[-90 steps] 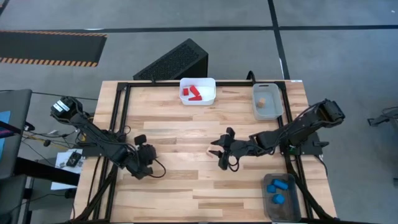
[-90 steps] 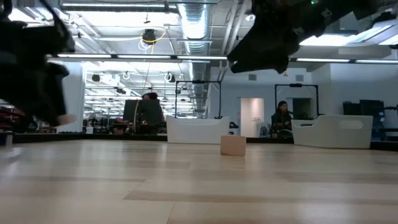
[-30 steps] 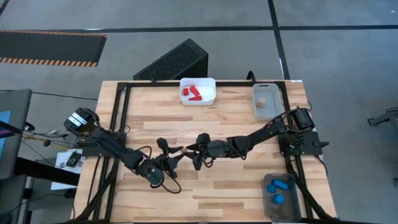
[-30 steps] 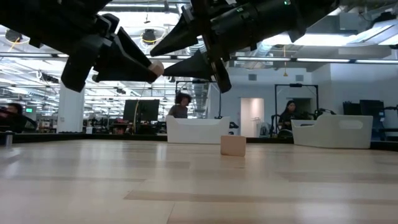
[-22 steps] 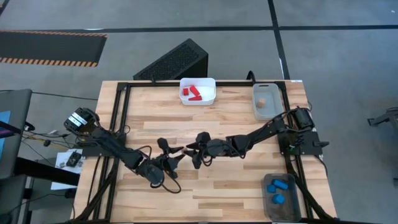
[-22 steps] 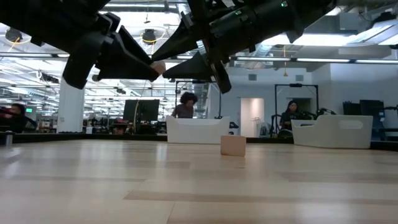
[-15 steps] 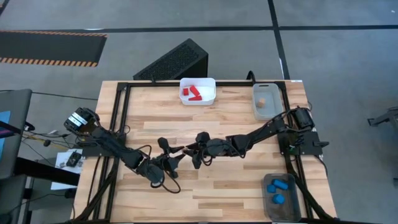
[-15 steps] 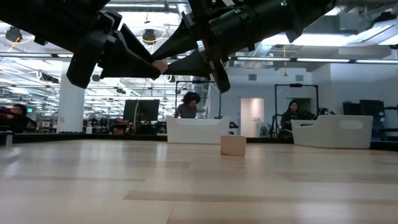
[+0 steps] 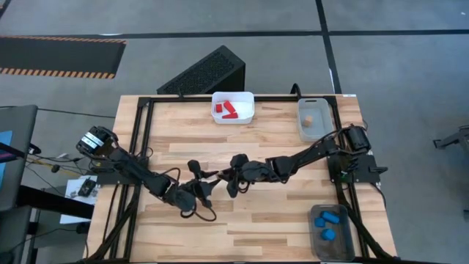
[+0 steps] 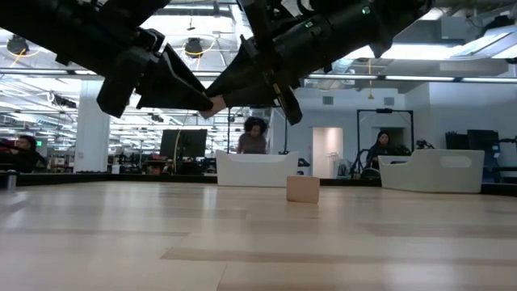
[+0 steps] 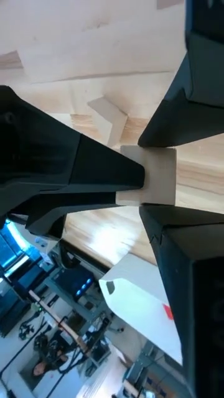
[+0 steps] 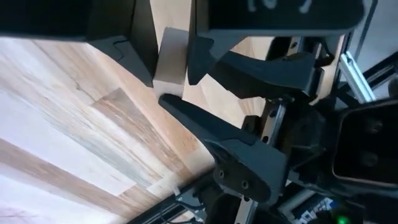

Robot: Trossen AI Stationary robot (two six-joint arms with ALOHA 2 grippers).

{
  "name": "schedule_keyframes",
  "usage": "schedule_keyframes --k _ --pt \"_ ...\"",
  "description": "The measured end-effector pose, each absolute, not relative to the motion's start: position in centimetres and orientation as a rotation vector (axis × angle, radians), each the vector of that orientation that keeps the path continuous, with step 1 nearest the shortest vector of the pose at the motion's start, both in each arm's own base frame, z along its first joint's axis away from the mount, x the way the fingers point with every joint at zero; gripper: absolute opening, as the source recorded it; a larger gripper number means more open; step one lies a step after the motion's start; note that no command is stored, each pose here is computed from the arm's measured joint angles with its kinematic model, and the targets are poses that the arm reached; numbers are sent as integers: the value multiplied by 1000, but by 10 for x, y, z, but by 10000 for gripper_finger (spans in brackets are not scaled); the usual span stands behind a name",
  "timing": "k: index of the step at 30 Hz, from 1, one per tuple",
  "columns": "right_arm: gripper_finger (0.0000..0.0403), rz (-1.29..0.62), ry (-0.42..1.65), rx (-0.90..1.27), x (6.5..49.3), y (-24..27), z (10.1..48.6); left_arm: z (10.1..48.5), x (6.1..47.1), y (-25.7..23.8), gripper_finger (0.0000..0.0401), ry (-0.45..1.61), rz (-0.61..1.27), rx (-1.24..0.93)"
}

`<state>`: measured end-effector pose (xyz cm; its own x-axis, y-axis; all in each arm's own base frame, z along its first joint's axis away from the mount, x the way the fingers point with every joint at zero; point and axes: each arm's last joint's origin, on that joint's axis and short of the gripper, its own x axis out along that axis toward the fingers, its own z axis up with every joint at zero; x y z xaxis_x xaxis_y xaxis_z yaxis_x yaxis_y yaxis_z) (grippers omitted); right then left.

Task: Sort & place blocks by color
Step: Put the left brown block into the gray bin

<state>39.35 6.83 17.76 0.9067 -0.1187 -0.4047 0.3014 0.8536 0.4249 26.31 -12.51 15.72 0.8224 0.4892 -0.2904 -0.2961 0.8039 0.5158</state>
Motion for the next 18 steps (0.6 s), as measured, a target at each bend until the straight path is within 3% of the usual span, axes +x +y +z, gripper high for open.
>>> schedule_keyframes --k 5,12,18 --pt "71 -267 521 432 386 64 164 160 264 -125 120 404 461 382" --pt "71 -391 627 355 363 56 187 145 255 -121 120 505 464 314" --pt "71 -615 687 259 324 46 214 143 253 -121 121 528 454 283"
